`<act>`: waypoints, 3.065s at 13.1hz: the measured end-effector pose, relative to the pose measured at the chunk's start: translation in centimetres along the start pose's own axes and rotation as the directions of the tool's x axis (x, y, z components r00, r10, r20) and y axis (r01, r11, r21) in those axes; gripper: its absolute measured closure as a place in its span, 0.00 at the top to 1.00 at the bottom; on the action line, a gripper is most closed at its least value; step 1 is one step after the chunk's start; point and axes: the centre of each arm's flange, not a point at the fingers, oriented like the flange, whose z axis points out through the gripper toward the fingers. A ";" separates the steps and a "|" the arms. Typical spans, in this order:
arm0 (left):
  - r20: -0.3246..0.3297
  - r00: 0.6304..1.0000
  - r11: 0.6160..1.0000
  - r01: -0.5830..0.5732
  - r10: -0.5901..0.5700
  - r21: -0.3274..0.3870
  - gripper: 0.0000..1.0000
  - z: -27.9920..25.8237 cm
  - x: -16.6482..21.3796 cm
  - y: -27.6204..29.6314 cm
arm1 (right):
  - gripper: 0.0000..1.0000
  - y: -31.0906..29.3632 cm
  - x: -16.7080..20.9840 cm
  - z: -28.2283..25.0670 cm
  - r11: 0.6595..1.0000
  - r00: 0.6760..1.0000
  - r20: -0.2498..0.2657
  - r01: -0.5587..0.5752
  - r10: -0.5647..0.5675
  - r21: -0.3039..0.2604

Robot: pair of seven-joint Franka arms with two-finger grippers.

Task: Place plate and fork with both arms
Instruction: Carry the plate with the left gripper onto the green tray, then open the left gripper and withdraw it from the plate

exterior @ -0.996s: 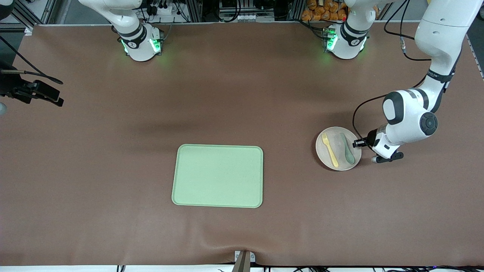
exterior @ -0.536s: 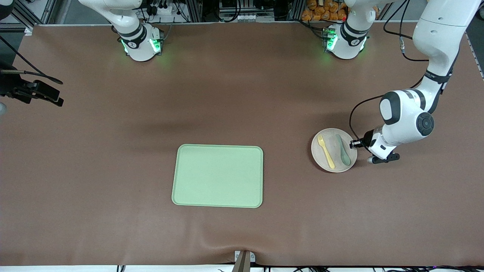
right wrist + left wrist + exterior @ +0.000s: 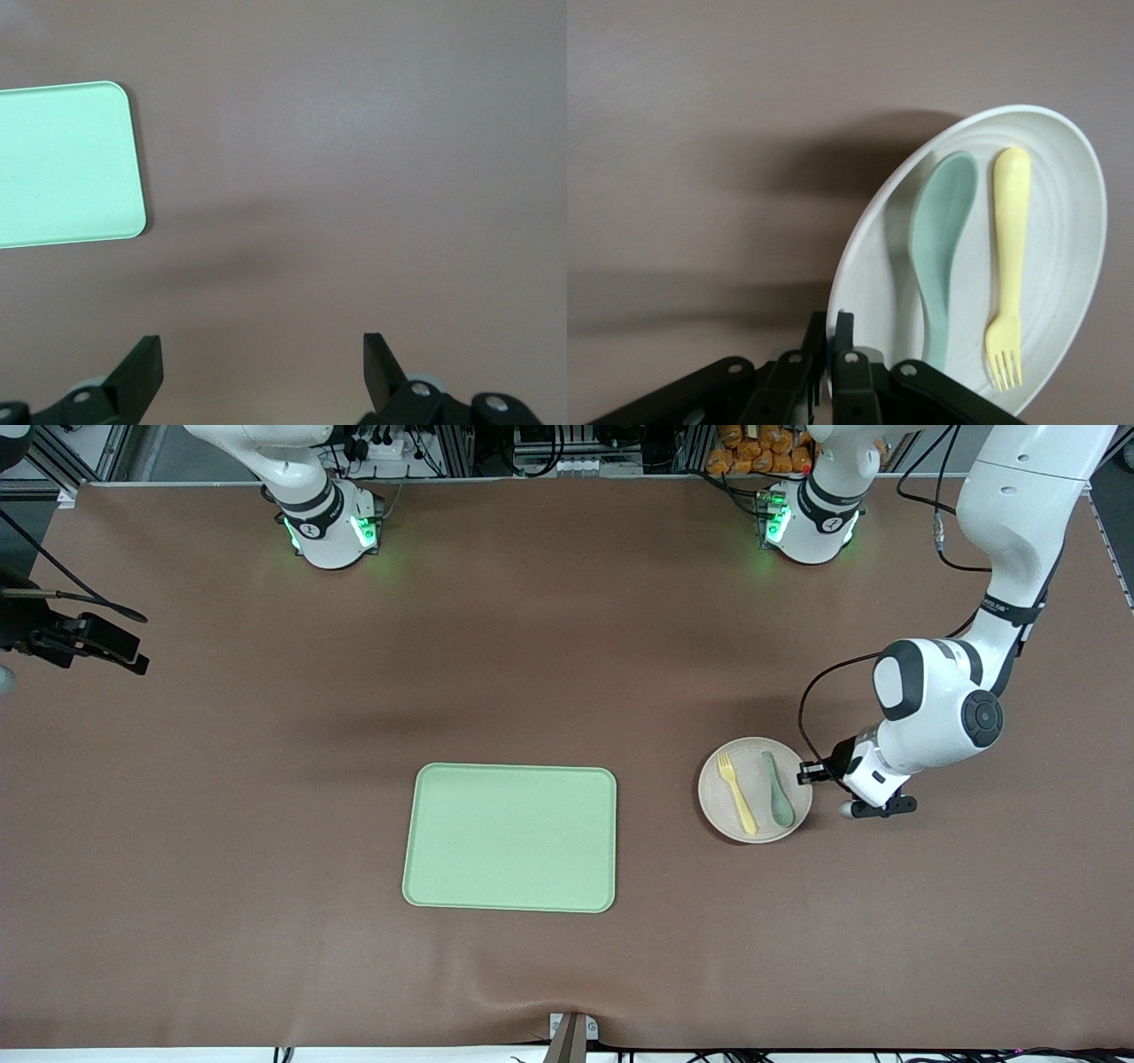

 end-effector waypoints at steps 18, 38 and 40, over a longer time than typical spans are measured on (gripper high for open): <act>0.050 0.999 0.998 -0.002 0.005 -0.064 0.07 10.2 0.5 31.8 | 1.00 0.1 -0.1 0.1 1.000 1.000 0.007 -0.001 0.001 -0.001; 0.011 0.998 0.995 -0.059 0.060 -0.084 1.00 0.8 1.8 34.7 | 1.00 0.1 -0.1 0.1 1.000 1.000 0.008 -0.001 0.001 -0.001; 0.020 0.996 0.996 -0.083 0.082 0.023 1.00 -6.7 1.8 32.8 | 1.00 0.1 -0.1 0.1 1.000 1.000 0.009 -0.001 0.001 -0.001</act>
